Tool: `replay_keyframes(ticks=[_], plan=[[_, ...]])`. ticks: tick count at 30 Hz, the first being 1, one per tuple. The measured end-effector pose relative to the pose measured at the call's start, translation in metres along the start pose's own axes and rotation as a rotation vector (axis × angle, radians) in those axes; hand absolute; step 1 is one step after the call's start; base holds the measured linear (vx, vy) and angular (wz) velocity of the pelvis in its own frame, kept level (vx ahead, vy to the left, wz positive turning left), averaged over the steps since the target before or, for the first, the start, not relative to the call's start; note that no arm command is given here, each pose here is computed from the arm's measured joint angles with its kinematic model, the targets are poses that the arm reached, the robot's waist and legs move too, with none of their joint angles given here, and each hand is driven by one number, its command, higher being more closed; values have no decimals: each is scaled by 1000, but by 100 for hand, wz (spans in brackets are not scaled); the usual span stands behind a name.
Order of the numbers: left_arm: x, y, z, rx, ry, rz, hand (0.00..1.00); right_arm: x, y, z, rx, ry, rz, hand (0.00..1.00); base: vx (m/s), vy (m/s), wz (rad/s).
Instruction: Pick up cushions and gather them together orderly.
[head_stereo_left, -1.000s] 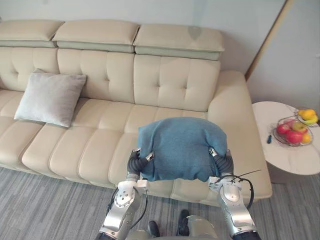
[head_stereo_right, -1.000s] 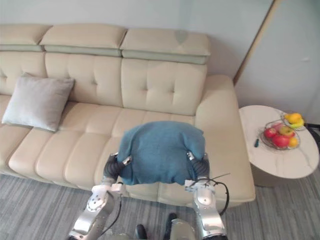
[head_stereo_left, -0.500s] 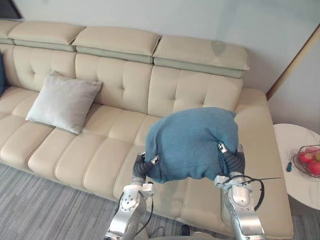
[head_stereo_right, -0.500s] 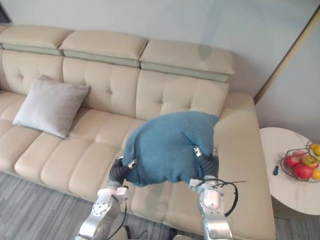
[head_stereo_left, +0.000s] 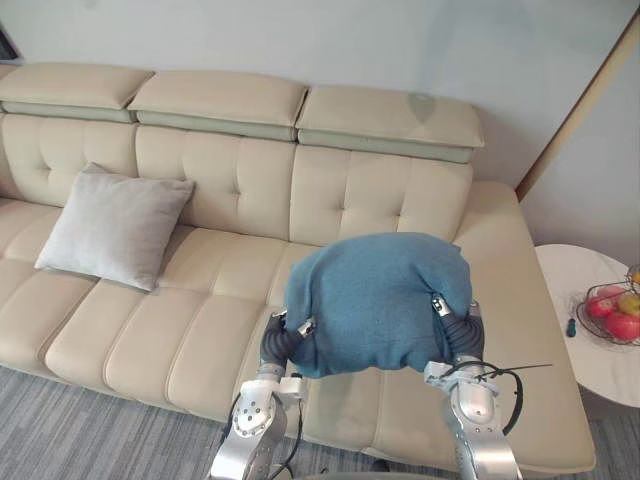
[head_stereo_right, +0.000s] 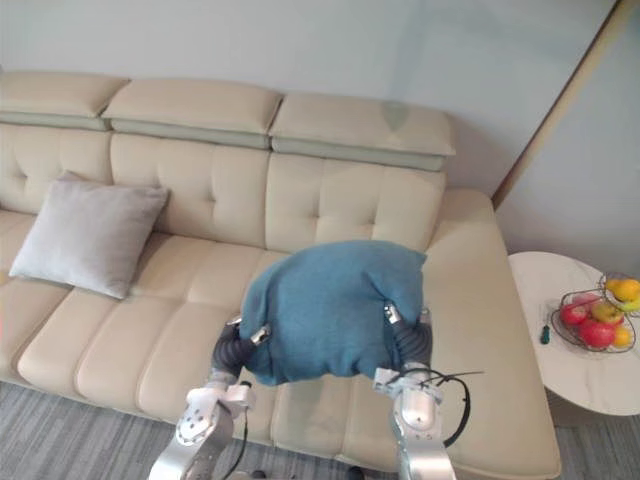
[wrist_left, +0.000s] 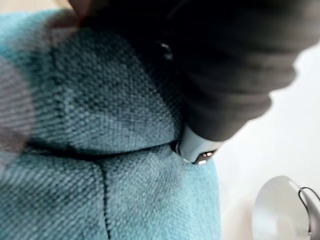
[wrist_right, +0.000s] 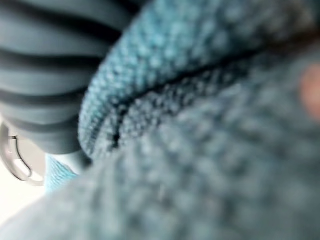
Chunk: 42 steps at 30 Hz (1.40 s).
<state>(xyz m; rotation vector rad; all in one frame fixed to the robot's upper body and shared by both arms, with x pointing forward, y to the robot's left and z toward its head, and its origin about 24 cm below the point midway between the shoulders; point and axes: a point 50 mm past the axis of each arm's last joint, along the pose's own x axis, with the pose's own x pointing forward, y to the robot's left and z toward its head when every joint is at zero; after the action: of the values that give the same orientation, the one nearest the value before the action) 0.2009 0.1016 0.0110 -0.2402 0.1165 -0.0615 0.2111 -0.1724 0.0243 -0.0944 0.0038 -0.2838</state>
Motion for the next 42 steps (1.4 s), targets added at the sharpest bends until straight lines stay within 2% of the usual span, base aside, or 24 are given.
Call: replay_keyframes(ticks=[5, 12, 17, 20, 21, 24, 26, 30, 36, 39, 42], plan=[[19, 1, 19, 74, -83, 4, 100, 22, 8, 6, -63, -36, 25, 100, -11, -10, -5], [54, -9, 71, 86, -290, 44, 100, 62, 29, 67, -35, -273, 1, 100, -91, -12, -14], [106, -28, 171, 192, -602, 39, 100, 111, 40, 160, -26, -560, -64, 100, -150, -6, -1], [121, -36, 230, 236, -764, 59, 100, 132, 44, 210, -33, -666, -105, 100, -166, -31, 5], [125, -37, 252, 251, -817, 76, 0, 140, 46, 226, -36, -686, -116, 0, -120, -29, 9], [136, -39, 296, 293, -885, 129, 0, 157, 46, 260, -30, -697, -157, 0, -101, -22, 16], [144, -38, 335, 298, -912, 204, 0, 171, 42, 291, 29, -658, -215, 0, -113, 2, 13], [152, -35, 358, 322, -874, 266, 0, 184, 40, 303, 129, -549, -237, 0, -93, 25, -2], [174, -21, 319, 217, -670, 282, 0, 189, 57, 275, 209, -410, -148, 0, -55, 16, -3], [183, -18, 277, 149, -545, 286, 0, 188, 70, 239, 195, -326, -114, 0, -15, 0, -8], [183, -16, 254, 136, -511, 287, 0, 180, 77, 220, 203, -313, -86, 0, -20, -19, -11]])
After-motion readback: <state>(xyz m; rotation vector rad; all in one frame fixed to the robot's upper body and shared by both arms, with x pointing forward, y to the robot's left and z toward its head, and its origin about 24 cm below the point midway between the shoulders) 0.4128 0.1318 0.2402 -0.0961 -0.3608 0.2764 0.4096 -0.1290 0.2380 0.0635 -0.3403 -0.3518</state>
